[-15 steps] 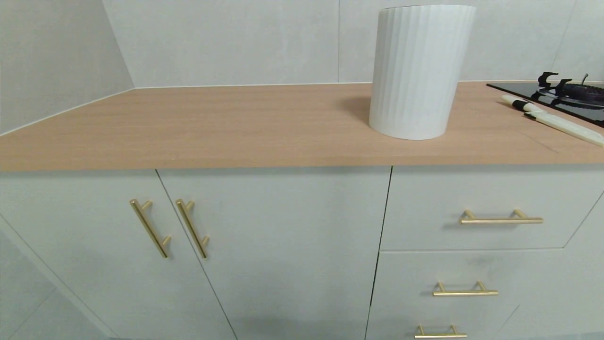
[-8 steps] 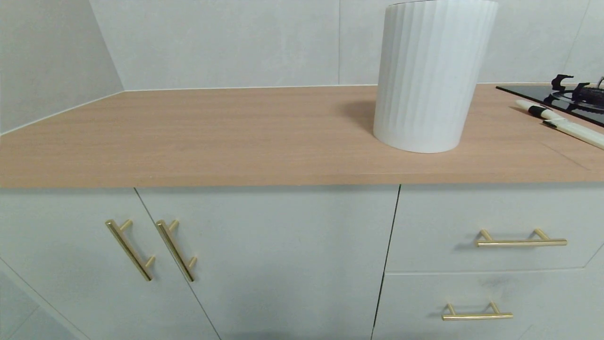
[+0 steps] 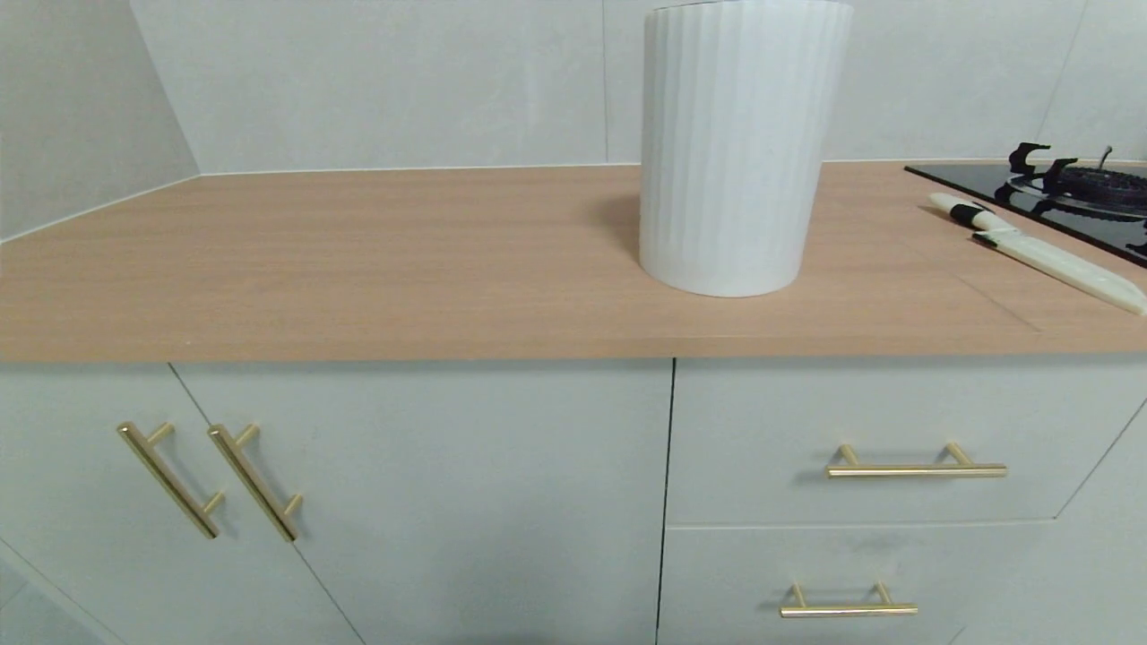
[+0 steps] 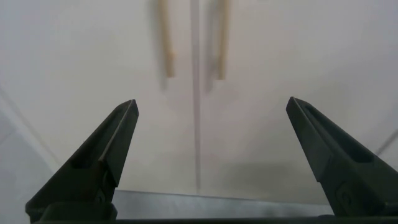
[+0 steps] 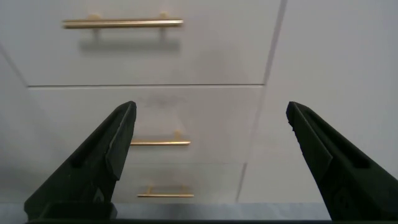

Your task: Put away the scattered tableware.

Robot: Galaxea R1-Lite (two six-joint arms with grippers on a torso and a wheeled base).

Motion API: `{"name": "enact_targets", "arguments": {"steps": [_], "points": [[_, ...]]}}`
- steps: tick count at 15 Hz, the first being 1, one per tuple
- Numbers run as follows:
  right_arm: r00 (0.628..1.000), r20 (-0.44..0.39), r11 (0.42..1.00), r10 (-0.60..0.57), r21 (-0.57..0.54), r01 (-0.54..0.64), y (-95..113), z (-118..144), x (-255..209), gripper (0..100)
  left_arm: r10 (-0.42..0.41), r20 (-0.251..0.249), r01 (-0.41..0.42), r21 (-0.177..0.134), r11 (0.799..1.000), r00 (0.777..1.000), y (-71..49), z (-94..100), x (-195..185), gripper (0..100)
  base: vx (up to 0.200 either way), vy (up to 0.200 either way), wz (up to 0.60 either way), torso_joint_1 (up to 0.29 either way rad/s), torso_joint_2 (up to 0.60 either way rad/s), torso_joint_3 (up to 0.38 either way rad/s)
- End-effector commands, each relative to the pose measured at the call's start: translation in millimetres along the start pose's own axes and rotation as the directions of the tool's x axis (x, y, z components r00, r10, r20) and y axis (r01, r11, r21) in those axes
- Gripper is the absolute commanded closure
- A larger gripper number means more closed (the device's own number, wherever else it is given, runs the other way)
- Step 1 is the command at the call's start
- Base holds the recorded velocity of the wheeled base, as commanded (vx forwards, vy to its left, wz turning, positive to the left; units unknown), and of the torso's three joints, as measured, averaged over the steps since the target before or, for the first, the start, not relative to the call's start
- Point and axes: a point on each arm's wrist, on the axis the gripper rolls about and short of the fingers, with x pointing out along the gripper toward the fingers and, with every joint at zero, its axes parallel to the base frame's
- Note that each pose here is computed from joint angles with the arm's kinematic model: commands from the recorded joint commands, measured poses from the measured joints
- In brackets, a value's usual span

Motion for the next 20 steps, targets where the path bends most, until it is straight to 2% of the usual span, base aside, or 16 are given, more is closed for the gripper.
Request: {"name": "enact_targets", "arguments": {"steps": [1, 12, 16, 20], "points": [[1.0, -0.002, 1.0, 0.0, -0.001, 0.0, 0.0, -0.1, 0.1, 0, 0.001, 0.002, -0.001, 0.0, 1.0, 1.0, 0.0, 0.4, -0.1, 0, 0.0, 0.0, 0.0, 0.0, 0.0, 0.0], [1.0, -0.002, 1.0, -0.001, 0.001, 0.001, 0.0, -0.1, 0.1, 0, 0.0, 0.0, 0.0, 0.0, 1.0, 1.0, 0.0, 0.0, 0.0, 0, 0.0, 0.0, 0.0, 0.0, 0.0, 0.0], [1.0, -0.002, 1.0, -0.001, 0.001, 0.001, 0.0, -0.1, 0.1, 0, 0.001, 0.0, -0.001, 0.0, 1.0, 1.0, 0.0, 0.3, -0.1, 0, 0.0, 0.0, 0.0, 0.026, -0.23, -0.293], [1.0, -0.002, 1.0, -0.001, 0.001, 0.001, 0.0, -0.1, 0.1, 0, 0.001, 0.0, -0.001, -0.005, 1.0, 1.0, 0.0, 0.0, 0.0, 0, 0.0, 0.0, 0.0, 0.086, -0.52, -0.344]]}}
